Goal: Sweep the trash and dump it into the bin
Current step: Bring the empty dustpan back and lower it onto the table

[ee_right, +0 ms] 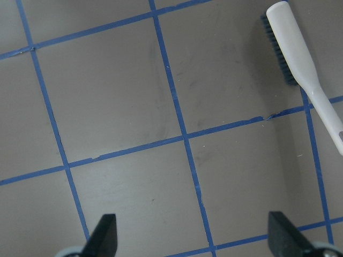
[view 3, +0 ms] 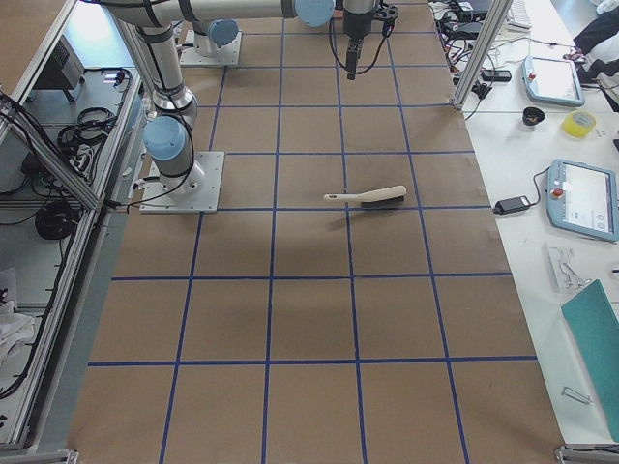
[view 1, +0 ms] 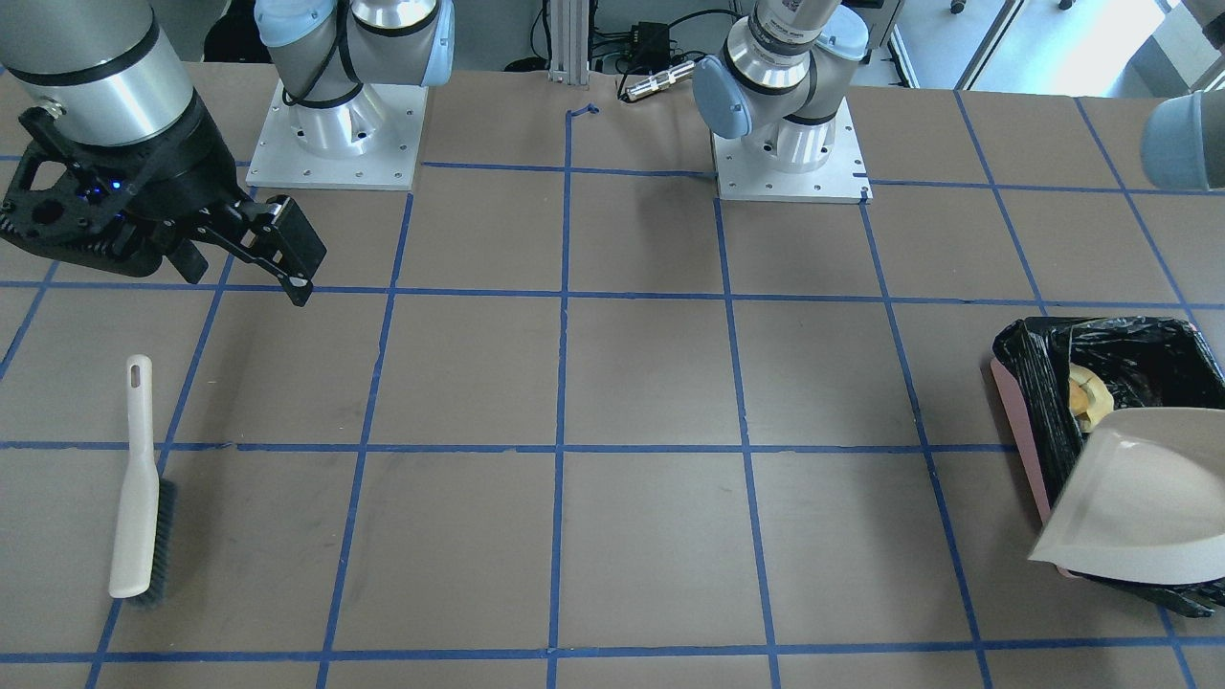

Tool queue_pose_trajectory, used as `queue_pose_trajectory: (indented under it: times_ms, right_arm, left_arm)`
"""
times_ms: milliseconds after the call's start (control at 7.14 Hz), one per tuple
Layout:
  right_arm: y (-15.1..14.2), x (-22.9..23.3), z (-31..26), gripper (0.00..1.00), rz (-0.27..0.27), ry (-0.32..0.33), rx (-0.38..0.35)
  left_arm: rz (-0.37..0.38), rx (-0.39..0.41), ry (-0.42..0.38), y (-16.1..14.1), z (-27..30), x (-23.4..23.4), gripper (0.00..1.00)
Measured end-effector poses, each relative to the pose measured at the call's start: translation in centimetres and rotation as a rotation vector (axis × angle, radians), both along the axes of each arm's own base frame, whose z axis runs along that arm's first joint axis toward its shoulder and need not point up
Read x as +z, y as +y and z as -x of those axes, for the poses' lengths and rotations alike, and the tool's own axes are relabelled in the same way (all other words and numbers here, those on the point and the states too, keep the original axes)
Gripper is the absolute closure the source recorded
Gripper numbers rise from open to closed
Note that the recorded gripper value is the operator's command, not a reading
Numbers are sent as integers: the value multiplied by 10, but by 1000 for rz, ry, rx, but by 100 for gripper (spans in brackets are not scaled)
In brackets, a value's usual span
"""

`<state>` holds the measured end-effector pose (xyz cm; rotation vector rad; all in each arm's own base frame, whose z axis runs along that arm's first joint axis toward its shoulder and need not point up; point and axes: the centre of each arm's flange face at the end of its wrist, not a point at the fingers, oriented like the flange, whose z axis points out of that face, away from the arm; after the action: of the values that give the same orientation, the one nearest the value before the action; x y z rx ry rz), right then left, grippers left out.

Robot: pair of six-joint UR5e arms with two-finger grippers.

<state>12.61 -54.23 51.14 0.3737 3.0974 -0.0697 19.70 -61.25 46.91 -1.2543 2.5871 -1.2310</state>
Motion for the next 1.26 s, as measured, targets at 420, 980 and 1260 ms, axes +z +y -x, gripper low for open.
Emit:
queue_pose_trajectory:
  times_ms: [420, 980, 1260]
  right_arm:
    - [2, -5, 1, 0, -28, 4, 3]
    - [4, -1, 1, 0, -26, 11, 28]
    - [4, 4, 1, 0, 0, 14, 29]
  left_arm:
    - [-131, 269, 290, -18, 90, -37, 100]
    - [-337, 441, 447, -36, 148, -117, 100]
    - [-382, 515, 487, -48, 164, -156, 100]
